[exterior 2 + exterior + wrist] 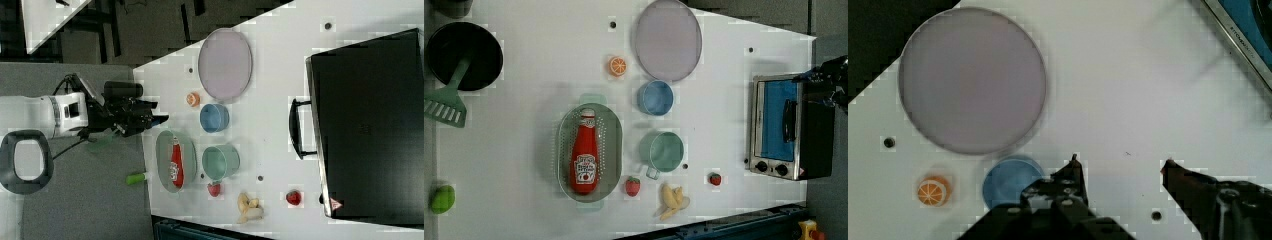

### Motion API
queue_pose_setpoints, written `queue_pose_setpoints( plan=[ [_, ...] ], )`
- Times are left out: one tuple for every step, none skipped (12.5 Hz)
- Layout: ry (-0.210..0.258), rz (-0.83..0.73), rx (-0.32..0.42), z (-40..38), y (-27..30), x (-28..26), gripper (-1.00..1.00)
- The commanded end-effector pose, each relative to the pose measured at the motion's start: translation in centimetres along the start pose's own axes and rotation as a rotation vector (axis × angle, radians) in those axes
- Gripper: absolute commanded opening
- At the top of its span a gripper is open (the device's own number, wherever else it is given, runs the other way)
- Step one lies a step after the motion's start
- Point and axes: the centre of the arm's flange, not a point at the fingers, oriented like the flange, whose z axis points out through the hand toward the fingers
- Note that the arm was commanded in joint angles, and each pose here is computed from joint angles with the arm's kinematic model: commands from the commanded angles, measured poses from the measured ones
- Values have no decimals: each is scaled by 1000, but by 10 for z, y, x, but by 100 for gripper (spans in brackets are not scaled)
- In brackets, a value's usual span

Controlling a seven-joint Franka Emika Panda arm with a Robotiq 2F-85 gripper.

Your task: Pick ketchup from strainer and place it on the table

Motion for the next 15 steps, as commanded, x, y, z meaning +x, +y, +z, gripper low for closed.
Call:
queue_pose_setpoints(
  plan=[
    [-39,57,2,-53,60,-67,59],
    [-40,36,-5,-51,51,-74,81],
    [-42,7,-14,-48,38,-83,99],
    [-41,-28,-24,-44,23,-94,100],
    [-38,-69,-32,-40,7,-108,100],
    [-32,-114,-38,-35,-12,-123,100],
    [-25,-163,-43,-29,-31,-141,100],
    [-22,-212,-50,-22,-49,-159,100],
    [-22,-261,-56,-14,-67,-177,100],
    [-21,-307,-58,-6,-83,-194,100],
    [-20,-354,-56,2,-99,-213,100],
    [-23,-402,-54,12,-114,-231,100],
    [-28,-450,-50,23,-129,-251,100],
    [-34,-498,-45,34,-141,-271,100],
    [-42,-543,-40,45,-152,-291,100]
  ],
)
